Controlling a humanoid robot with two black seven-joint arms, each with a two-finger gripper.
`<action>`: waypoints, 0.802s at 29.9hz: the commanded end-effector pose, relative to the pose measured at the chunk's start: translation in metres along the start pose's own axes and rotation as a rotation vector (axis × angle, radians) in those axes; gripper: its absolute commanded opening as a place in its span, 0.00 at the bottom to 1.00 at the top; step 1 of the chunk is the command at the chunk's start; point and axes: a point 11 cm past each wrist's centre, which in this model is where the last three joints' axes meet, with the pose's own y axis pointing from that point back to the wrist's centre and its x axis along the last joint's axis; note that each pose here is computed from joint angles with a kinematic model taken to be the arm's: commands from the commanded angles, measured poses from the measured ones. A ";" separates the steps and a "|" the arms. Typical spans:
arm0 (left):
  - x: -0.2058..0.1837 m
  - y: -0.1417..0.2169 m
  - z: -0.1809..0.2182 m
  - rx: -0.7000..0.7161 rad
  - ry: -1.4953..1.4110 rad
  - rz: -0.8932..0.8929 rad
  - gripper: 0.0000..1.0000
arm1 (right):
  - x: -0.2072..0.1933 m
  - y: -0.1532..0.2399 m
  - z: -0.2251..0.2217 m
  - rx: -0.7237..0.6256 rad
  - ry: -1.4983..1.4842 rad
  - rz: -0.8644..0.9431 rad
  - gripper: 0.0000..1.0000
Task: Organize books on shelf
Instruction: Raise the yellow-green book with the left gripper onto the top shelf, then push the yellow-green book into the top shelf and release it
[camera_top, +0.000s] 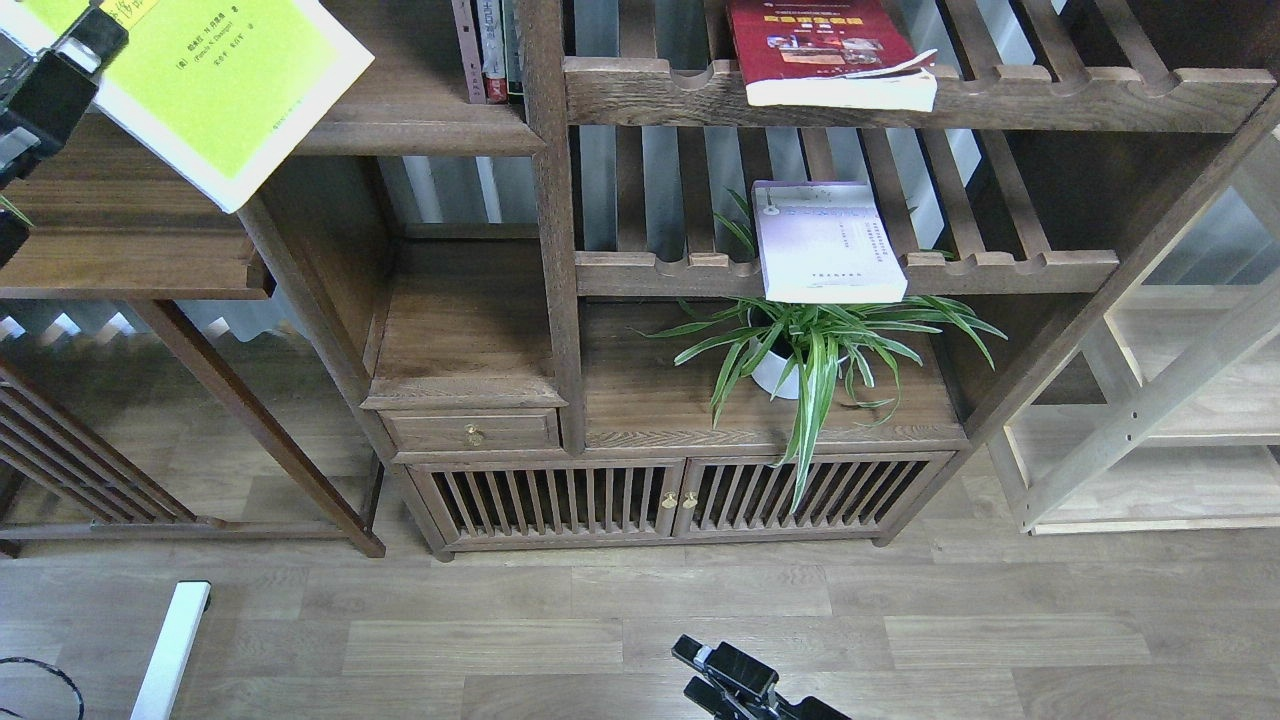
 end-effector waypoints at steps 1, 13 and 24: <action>0.004 -0.008 0.002 -0.002 0.009 0.002 0.04 | 0.000 0.000 0.001 -0.001 -0.001 0.001 0.81; 0.007 -0.060 0.017 0.026 0.013 -0.008 0.04 | -0.004 -0.002 0.000 -0.003 0.005 -0.013 0.81; 0.021 -0.092 0.005 0.125 0.030 0.054 0.04 | -0.010 -0.004 0.006 -0.018 0.009 -0.033 0.81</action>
